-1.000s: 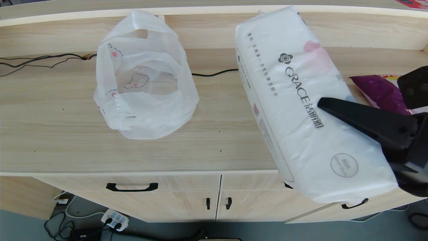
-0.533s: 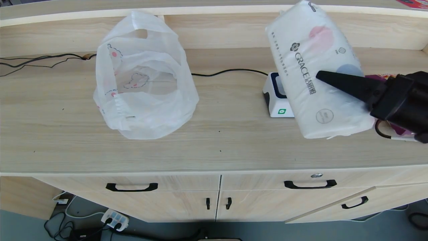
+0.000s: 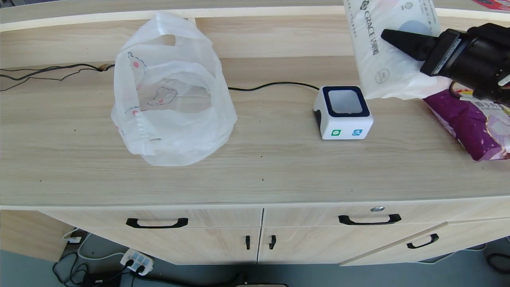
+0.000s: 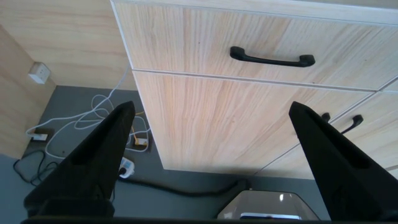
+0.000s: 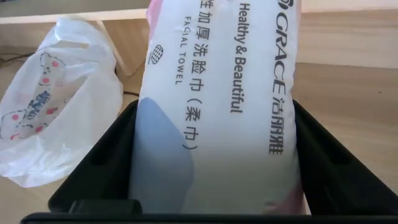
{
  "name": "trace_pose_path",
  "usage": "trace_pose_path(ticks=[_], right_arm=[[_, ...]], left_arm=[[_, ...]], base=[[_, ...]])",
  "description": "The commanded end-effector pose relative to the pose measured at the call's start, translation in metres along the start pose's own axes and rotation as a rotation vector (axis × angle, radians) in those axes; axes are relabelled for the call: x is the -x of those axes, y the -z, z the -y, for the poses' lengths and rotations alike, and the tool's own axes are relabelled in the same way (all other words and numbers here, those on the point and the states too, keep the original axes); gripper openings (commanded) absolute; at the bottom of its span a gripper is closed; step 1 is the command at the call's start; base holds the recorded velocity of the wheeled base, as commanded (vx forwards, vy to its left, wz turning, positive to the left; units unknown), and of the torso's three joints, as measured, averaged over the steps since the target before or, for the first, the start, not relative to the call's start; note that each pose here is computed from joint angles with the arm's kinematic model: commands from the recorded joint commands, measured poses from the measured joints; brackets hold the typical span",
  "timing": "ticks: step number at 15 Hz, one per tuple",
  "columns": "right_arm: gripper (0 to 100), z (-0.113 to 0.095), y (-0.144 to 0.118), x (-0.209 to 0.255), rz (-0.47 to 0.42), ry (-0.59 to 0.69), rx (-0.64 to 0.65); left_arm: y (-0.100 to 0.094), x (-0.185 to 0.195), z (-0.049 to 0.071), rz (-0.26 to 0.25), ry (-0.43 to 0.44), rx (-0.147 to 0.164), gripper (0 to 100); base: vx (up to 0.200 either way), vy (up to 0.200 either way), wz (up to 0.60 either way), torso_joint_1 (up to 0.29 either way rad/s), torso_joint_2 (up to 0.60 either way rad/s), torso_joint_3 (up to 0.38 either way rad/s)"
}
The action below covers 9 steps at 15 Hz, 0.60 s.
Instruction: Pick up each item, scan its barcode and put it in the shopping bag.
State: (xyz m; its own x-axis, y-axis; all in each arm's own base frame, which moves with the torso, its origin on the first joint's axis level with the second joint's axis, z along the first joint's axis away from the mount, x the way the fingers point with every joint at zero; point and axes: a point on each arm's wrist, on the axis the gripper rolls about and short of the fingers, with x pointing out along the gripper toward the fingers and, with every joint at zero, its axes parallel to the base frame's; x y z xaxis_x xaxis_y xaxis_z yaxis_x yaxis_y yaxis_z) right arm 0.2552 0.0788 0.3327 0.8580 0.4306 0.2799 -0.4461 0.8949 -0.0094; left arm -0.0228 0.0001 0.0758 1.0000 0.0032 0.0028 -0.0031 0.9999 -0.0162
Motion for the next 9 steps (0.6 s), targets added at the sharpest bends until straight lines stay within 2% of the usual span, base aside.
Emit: trace_pose_path(ticks=[1, 5, 9], right_arm=[[0, 0.006, 0.03, -0.025, -0.025, 0.002, 0.011], [0, 0.007, 0.047, -0.03, -0.054, -0.001, 0.022], [0, 0.007, 0.05, -0.032, -0.062, -0.001, 0.021]], left_arm=[[0.0, 0.0, 0.0, 0.0, 0.0, -0.001, 100], [0.0, 0.0, 0.0, 0.0, 0.0, 0.001, 100], [0.0, 0.0, 0.0, 0.0, 0.0, -0.001, 100]], base=[[0.0, 0.0, 0.0, 0.0, 0.0, 0.0], [0.0, 0.0, 0.0, 0.0, 0.0, 0.0], [0.0, 0.0, 0.0, 0.0, 0.0, 0.0]])
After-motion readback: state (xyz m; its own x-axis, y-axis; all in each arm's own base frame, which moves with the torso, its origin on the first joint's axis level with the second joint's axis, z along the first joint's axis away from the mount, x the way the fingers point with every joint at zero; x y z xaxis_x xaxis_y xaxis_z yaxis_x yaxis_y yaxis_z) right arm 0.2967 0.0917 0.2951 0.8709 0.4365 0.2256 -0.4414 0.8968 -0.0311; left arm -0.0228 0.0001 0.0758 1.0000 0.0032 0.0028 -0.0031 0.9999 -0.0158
